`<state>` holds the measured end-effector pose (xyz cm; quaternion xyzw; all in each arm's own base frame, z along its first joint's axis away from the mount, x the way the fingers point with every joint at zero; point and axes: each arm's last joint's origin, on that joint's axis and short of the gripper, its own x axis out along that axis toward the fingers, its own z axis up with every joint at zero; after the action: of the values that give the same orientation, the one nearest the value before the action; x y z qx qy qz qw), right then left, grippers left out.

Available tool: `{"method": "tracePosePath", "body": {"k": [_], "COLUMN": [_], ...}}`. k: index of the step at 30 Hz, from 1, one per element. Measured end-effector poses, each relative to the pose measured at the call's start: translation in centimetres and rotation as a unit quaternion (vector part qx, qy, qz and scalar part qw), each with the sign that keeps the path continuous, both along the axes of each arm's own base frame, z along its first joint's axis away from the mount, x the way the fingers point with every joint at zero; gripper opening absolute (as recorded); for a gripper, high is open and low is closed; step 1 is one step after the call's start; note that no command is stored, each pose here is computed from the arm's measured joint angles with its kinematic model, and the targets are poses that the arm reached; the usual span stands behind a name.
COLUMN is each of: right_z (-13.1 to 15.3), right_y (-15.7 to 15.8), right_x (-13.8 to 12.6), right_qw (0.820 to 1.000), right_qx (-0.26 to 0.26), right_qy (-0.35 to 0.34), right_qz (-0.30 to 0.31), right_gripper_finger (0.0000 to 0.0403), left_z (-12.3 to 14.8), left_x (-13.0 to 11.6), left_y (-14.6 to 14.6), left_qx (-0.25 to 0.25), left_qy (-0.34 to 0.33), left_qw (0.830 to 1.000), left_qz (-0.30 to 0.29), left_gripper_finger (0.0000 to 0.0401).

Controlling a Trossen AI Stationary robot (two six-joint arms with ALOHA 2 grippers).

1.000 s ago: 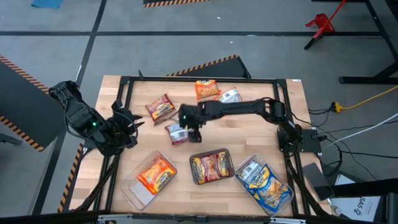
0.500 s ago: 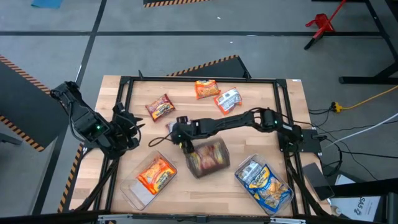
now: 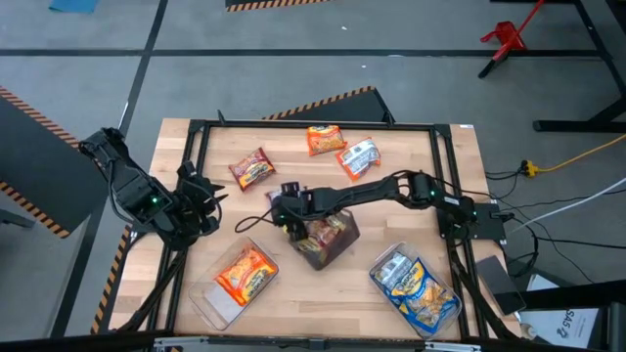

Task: Sort Maruchan noodles
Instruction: Put the red noodle pack into the black bin

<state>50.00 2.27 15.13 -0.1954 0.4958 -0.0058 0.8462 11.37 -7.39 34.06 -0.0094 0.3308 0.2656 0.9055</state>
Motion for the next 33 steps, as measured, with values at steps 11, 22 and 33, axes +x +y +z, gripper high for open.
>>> {"method": "tracePosePath", "body": {"k": [11,22,33], "right_z": [9.3,4.5,1.3], "right_y": [0.1,0.7,1.4], "right_x": [0.0,0.9,1.3], "right_qw": [1.000,0.999,0.997], "right_qx": [0.021,0.029,0.015], "right_qy": [-0.010,-0.029,-0.069], "right_qz": [-0.014,-0.006,-0.008], "right_gripper_finger": [0.0296,0.0296,0.0296], "left_z": [0.0,-0.1,-0.1], "left_x": [0.0,0.0,0.0], "left_y": [0.0,0.0,0.0], "left_qx": [0.000,-0.006,-0.005], "left_qy": [0.000,0.006,0.007], "left_qw": [1.000,1.000,1.000], "left_qz": [0.000,-0.003,-0.003], "left_gripper_finger": [0.0098,0.0099,0.0098]}}
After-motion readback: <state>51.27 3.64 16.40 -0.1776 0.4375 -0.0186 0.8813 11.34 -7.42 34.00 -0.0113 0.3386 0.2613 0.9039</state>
